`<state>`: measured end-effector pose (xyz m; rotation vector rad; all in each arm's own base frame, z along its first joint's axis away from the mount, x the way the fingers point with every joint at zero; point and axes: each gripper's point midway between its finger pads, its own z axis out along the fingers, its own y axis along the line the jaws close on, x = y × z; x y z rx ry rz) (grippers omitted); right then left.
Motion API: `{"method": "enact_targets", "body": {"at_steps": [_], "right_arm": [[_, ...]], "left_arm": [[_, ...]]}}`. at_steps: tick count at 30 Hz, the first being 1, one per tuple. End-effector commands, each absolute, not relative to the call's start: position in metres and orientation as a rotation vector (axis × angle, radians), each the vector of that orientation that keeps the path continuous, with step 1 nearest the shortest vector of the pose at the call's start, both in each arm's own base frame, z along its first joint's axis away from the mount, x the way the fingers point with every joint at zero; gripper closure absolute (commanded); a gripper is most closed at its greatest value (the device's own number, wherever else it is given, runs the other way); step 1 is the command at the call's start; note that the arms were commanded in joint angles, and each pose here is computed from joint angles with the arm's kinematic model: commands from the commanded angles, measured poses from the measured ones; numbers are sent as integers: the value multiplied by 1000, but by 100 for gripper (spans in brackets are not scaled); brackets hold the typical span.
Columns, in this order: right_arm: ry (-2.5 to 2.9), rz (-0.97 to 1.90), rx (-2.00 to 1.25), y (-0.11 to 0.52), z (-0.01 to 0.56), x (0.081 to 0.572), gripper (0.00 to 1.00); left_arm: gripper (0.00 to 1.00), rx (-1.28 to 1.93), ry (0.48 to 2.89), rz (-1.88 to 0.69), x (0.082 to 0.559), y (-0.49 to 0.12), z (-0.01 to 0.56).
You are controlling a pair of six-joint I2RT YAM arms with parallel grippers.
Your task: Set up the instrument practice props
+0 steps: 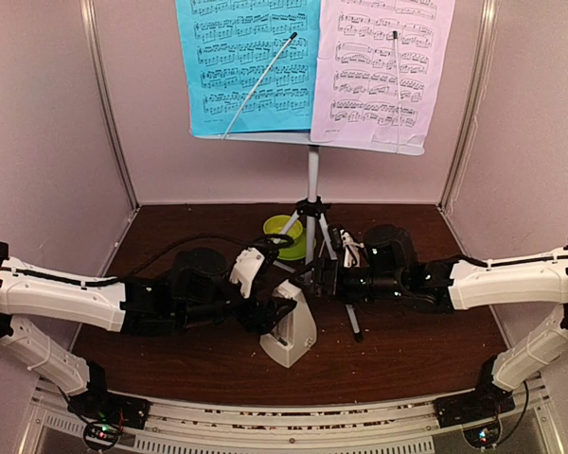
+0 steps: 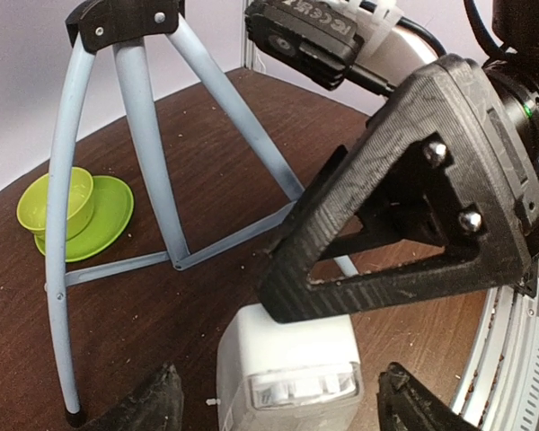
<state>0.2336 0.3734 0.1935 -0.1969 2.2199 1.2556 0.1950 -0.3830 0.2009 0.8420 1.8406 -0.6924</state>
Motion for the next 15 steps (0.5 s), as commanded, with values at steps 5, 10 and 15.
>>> {"method": "enact_targets", "body": {"at_steps": [5, 10, 15], "right_arm": [[2195, 1365, -220, 385, 202, 229, 14], [2235, 1369, -227, 386, 188, 225, 15], [2269, 1338, -210, 380, 172, 223, 16]], "left_arm": [[31, 833, 1793, -719, 195, -389, 209], [37, 830, 1791, -719, 195, -388, 209], [42, 831, 1790, -719, 195, -387, 209]]}}
